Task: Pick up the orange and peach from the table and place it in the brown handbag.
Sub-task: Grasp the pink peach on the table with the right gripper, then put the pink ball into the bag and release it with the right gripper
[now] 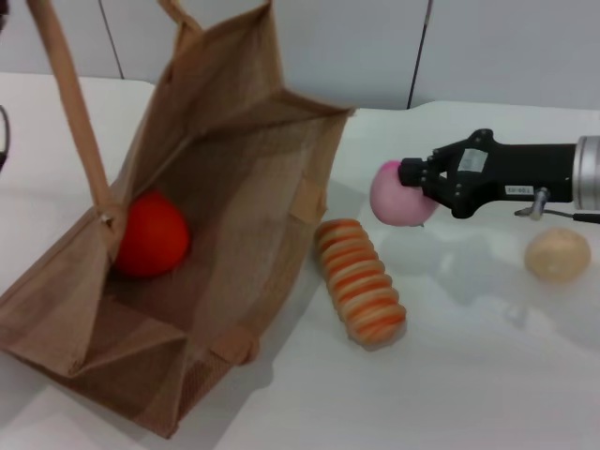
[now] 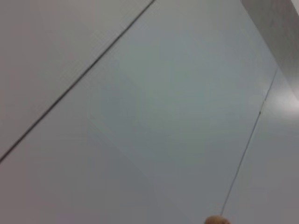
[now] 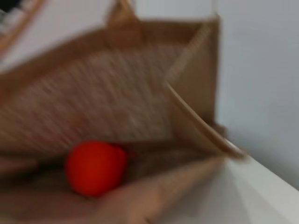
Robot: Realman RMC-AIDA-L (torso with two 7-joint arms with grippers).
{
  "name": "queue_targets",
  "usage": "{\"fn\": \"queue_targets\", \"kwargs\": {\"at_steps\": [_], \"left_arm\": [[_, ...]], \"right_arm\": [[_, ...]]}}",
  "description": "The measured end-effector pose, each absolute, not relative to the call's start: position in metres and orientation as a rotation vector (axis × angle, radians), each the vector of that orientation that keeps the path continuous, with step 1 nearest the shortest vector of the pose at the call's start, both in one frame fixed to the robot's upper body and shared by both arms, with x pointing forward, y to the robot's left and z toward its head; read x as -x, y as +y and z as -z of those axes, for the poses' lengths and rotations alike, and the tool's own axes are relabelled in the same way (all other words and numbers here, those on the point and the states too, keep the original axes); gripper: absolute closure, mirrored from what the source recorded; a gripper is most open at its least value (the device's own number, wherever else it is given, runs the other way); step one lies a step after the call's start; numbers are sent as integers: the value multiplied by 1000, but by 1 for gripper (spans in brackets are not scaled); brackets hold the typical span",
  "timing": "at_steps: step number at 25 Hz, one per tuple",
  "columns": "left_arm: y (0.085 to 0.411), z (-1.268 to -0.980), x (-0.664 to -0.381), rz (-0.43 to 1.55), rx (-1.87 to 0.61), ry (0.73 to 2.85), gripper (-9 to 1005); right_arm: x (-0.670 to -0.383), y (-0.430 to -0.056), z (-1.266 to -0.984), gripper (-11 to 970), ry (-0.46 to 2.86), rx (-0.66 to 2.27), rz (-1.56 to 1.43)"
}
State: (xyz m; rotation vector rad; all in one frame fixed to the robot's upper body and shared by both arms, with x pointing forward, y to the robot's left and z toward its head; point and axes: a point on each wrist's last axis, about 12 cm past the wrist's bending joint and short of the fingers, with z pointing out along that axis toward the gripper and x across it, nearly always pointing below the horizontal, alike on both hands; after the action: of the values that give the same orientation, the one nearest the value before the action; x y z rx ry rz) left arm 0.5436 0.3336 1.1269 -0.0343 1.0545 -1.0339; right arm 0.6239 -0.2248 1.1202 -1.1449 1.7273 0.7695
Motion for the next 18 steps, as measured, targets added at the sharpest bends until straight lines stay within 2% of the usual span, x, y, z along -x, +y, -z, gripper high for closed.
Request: {"fn": "queue_targets", "kwargs": {"at_steps": [8, 12, 13, 14, 18], "left_arm": [[312, -1132, -563, 1082, -38, 1109, 875], [297, -1138, -573, 1125, -94, 1123, 874], [293, -1140, -575, 1136, -108, 1126, 874], [291, -1141, -576, 1143, -118, 1128, 874], [281, -1146, -581, 1184, -155, 1120, 874]], "right_arm": [[-614, -202, -1152, 928, 1504, 1310, -966], [-622, -162, -1156, 927, 1486, 1408, -981], [-622, -162, -1156, 927, 1486, 1408, -981], [-627, -145, -1154, 926, 1494, 1439, -960], [-632, -120, -1151, 925, 1512, 1501, -914]]}}
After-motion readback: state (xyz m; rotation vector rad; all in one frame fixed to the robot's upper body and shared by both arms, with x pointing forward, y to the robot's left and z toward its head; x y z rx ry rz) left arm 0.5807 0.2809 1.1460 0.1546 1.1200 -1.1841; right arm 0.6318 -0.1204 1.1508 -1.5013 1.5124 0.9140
